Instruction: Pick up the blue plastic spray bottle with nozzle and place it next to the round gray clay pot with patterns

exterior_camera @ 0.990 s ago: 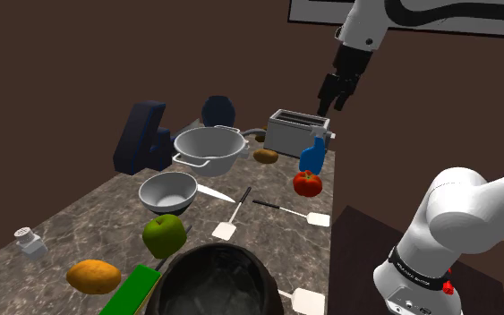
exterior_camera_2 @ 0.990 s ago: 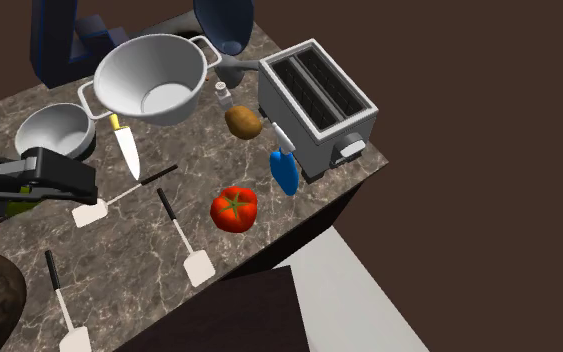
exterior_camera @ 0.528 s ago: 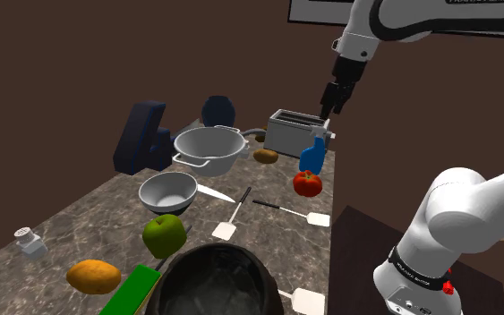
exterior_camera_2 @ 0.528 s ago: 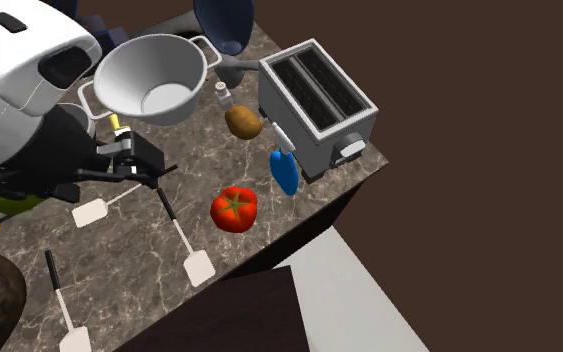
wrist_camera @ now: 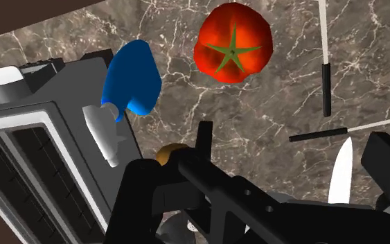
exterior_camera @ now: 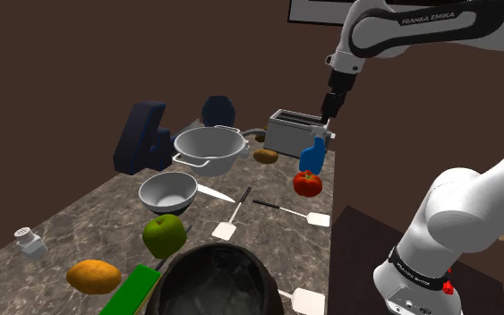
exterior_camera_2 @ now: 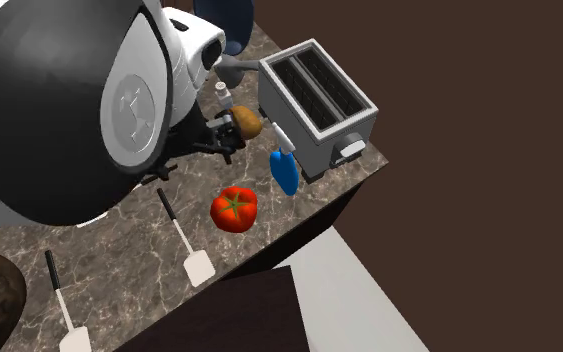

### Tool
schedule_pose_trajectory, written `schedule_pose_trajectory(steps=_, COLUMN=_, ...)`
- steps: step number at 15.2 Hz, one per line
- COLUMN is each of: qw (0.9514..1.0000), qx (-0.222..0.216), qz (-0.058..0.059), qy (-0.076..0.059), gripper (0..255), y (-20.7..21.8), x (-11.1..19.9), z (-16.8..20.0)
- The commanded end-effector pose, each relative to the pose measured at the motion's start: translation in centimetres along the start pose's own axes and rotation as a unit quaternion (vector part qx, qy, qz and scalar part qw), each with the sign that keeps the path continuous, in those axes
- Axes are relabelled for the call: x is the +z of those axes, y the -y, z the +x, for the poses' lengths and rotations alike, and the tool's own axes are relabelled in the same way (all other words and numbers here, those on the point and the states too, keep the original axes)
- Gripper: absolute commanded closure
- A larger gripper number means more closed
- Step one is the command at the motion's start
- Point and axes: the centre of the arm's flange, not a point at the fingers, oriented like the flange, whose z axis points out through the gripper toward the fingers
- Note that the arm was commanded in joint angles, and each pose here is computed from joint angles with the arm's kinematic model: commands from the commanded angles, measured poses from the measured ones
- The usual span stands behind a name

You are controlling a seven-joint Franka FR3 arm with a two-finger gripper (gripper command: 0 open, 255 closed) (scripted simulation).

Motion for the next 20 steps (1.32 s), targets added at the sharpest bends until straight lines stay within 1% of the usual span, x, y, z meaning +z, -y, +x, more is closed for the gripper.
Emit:
schedule_pose_trajectory(steps=1, qw=0.9999, qx=-0.012, qz=-0.001, qy=0.006, gripper=0, y=-2.3, x=1.1, z=0.5)
schedule_pose_trajectory(steps=7, qw=0.9987, qx=-0.046, qz=-0.003, qy=0.022, gripper=0, y=-9.0, x=4.6, z=3.1)
schedule_pose_trajectory(steps=14, qw=0.9957, qx=-0.083, qz=-0.004, qy=0.040, gripper=0, y=-16.4, x=8.6, z=6.4)
schedule_pose_trajectory(steps=20, qw=0.9957, qx=-0.083, qz=-0.004, qy=0.040, gripper=0, y=-16.4, x=11.8, z=6.2)
